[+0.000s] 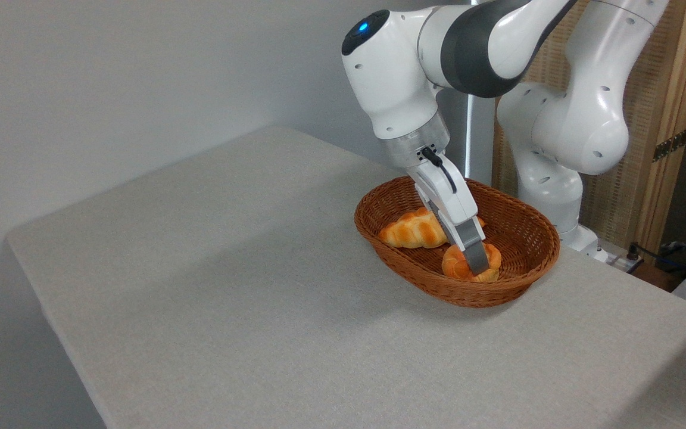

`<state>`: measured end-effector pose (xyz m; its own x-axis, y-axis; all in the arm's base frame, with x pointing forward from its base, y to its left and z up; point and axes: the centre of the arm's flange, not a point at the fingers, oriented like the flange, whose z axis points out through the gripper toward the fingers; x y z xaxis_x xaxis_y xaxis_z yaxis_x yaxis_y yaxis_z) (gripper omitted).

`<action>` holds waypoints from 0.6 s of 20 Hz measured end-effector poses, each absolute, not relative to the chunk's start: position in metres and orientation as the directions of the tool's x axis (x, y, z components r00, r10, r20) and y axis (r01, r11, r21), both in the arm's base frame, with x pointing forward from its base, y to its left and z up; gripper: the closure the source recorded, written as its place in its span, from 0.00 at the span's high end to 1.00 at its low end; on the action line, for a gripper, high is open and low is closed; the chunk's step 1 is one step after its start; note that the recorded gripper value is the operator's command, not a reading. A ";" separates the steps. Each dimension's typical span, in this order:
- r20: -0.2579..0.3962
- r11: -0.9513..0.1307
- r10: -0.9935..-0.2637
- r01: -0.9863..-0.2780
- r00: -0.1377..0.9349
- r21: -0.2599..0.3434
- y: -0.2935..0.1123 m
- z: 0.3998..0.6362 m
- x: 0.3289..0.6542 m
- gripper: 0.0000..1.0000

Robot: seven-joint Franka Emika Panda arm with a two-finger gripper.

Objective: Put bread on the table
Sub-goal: 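Close the gripper fingers around the round orange bun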

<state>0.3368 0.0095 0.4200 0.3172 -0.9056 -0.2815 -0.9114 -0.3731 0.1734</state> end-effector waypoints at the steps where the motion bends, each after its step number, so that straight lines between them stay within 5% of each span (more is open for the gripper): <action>1: -0.282 -0.373 -0.906 -0.911 0.317 0.173 0.009 0.420 0.337 0.62; 12: -0.281 -0.371 -0.906 -0.912 0.315 0.173 0.009 0.420 0.337 0.58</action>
<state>0.3368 0.0087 0.4201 0.3152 -0.9063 -0.2814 -0.9123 -0.3711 0.1731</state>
